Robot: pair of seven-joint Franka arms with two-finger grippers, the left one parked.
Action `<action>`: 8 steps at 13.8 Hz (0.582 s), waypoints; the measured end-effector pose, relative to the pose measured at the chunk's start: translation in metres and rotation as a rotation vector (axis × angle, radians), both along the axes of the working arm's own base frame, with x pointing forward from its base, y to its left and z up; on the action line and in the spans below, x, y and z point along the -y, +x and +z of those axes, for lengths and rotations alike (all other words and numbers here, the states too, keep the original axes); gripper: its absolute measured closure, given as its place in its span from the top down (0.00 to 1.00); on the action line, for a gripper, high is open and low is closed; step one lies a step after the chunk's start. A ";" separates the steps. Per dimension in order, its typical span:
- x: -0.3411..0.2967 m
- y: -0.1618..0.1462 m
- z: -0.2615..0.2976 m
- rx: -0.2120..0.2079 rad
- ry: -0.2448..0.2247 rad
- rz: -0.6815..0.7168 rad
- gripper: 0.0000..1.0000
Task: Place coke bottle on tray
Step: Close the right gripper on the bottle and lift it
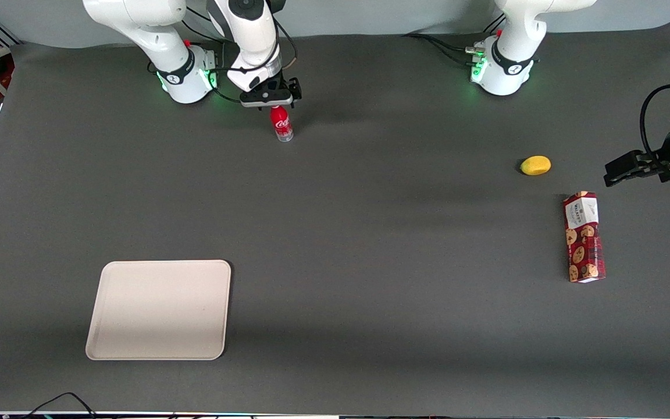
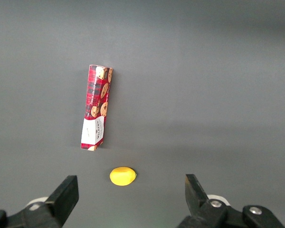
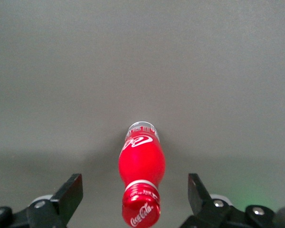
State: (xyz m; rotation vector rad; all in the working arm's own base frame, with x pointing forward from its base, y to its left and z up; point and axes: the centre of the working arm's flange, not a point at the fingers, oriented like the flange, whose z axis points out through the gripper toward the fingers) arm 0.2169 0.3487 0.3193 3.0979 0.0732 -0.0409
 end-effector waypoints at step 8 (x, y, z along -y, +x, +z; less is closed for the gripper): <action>0.004 -0.001 -0.004 -0.008 -0.006 -0.007 0.46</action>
